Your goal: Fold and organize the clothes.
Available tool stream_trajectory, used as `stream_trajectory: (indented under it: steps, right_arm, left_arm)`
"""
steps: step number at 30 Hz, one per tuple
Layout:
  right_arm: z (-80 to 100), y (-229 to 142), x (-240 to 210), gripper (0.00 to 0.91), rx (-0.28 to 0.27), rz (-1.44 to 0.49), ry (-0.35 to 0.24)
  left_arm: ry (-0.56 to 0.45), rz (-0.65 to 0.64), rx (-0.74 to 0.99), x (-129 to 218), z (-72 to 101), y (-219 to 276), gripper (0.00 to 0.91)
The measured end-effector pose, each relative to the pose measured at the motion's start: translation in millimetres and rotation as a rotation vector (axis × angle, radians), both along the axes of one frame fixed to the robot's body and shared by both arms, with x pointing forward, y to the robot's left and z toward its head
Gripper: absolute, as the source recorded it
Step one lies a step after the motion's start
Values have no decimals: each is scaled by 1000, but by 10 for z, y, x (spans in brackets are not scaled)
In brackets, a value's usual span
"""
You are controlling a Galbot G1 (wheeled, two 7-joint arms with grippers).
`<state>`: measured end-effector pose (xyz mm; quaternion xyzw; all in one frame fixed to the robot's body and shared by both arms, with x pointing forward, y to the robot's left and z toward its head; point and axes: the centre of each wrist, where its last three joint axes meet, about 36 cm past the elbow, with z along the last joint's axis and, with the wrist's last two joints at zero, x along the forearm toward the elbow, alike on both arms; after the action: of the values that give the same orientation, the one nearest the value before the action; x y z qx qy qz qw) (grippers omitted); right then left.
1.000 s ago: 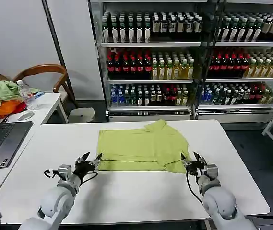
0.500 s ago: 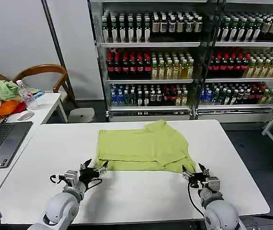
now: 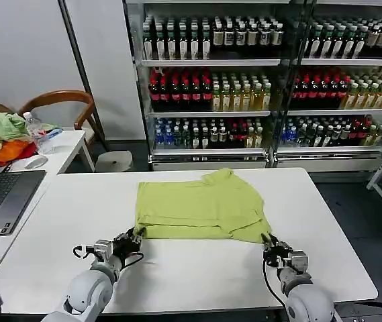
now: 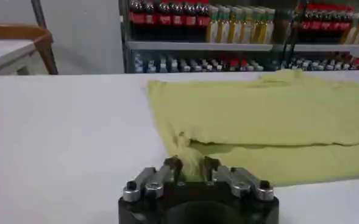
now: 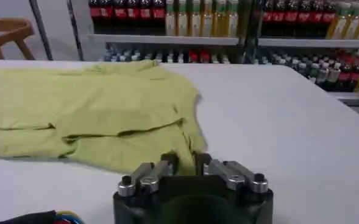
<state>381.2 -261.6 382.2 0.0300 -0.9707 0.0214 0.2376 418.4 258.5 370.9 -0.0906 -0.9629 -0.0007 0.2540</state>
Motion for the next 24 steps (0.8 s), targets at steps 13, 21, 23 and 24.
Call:
stream_trajectory:
  steps: [13, 21, 23, 24]
  right_arm:
    - [131, 46, -403, 0, -31, 35, -5]
    - [219, 134, -851, 0, -47, 63, -1]
    - [229, 151, -949, 0, -51, 69, 2]
    - [227, 158, -989, 0, -53, 71, 5]
  left_arm:
    - [-1, -54, 65, -337, 30, 110, 40]
    - [7, -74, 95, -791, 103, 114, 40]
    - [9, -77, 102, -888, 123, 122, 40]
    - [9, -80, 104, -934, 133, 124, 50]
